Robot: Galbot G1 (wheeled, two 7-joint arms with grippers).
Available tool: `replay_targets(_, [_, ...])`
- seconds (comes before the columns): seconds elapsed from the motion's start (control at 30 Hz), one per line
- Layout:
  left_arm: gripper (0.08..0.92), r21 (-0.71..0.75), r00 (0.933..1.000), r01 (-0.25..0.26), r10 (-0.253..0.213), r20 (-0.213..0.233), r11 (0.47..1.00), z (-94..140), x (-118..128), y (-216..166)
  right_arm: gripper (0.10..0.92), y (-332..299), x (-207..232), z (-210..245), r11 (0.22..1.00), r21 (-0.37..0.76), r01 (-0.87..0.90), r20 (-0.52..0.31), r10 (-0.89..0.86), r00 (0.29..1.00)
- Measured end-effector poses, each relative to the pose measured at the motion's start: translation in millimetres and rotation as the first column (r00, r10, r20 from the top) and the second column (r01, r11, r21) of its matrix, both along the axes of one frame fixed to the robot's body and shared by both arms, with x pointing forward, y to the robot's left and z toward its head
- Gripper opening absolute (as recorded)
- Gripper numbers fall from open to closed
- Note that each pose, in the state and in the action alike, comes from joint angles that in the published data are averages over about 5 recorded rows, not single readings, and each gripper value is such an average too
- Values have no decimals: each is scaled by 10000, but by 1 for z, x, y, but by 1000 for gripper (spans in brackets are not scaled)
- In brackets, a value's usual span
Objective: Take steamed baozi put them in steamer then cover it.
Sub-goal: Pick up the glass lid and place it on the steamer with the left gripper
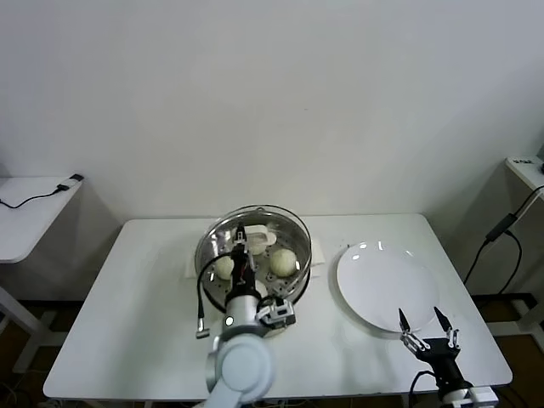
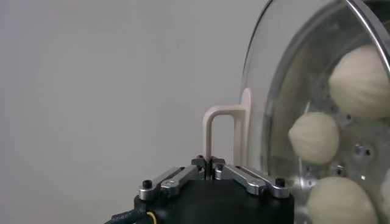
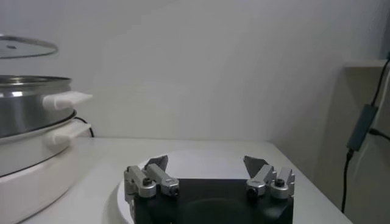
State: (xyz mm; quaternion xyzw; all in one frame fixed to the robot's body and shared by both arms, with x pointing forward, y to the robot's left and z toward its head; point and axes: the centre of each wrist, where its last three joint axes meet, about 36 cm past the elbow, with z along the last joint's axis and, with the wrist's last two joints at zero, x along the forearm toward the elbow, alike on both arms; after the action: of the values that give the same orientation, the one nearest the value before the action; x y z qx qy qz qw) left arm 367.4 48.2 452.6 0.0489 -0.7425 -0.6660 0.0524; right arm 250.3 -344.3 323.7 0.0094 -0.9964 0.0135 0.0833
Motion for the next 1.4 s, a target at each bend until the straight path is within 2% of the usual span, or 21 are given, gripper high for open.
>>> replay_targets(0.6, [140,727,9997,-182,192,-142,9972,-30,18,-9,823,-2,-1,0,9998,101,167,139,-168,9998])
replay_targets(1.33, [140,1107,9999,-51,62,-96,9938,-48,22,-6,823,-3,0,-1,9993,158,349,216,-352,9991])
replay_targets(1.4, [161,1129,9999,-33,45,-98,9936,-48,22,-5,823,-2,1,-1,9992,172,349,225,-353,9991])
